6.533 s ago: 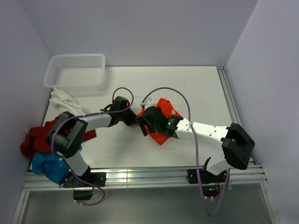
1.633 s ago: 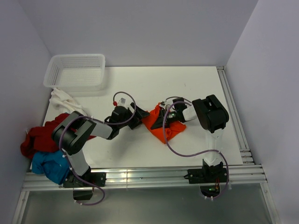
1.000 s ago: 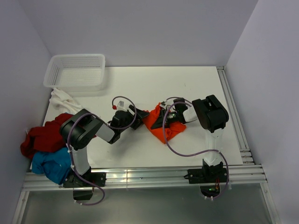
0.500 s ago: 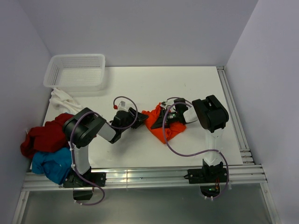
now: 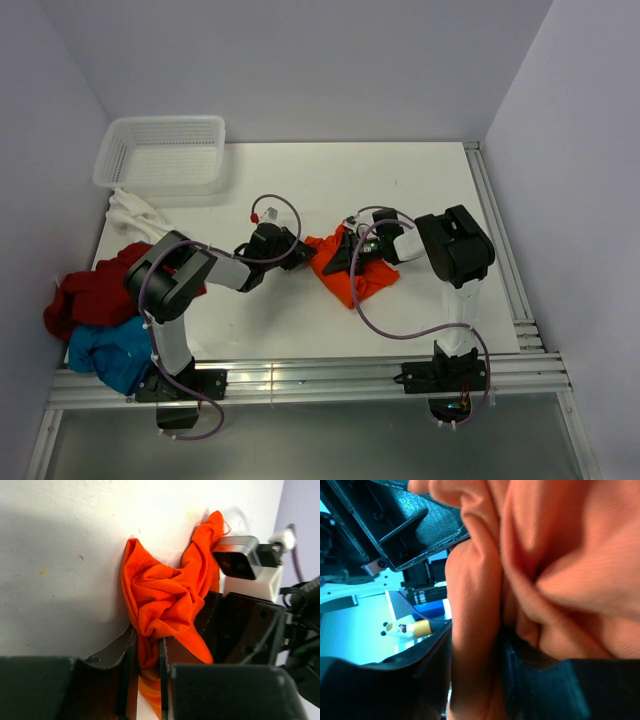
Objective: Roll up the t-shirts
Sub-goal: Roll the tshirt
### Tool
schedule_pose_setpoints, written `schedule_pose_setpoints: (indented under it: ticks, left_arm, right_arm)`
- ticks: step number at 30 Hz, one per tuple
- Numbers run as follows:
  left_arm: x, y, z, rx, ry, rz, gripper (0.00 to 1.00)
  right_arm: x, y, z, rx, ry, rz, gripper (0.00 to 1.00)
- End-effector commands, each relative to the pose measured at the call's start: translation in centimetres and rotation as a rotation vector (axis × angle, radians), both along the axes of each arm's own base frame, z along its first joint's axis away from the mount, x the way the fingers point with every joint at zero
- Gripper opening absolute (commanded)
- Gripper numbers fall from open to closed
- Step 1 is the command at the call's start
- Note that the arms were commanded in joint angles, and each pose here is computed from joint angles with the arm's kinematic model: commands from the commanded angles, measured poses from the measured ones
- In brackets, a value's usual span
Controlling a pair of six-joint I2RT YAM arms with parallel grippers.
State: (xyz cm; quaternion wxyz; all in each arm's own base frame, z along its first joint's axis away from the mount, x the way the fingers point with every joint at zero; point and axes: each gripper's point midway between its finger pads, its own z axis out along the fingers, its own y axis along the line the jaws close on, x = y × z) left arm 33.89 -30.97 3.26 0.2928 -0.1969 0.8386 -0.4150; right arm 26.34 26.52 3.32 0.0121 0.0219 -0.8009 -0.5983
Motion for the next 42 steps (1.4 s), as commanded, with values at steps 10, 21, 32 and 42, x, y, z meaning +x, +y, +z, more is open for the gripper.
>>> schedule_pose_setpoints:
  ticks: [10, 21, 32, 42]
  left_arm:
    - [0.7, 2.5, -0.4, 0.174, 0.030, 0.028, 0.11]
    - [1.2, 2.5, -0.2, 0.217, 0.076, 0.033, 0.09]
    - [2.1, 2.4, 0.6, 0.249, 0.100, 0.030, 0.08]
    - [1.9, 2.4, 1.2, 0.254, 0.096, 0.020, 0.05]
  right_arm:
    - [-3.1, -3.0, -0.9, -0.248, -0.051, -0.077, 0.59]
    - [-5.9, -4.7, -0.4, -0.328, -0.074, -0.081, 0.43]
    - [-8.1, -7.3, -3.2, -0.515, -0.021, -0.096, 0.32]
    - [-5.2, -9.2, 1.3, -0.644, -0.206, -0.237, 0.70]
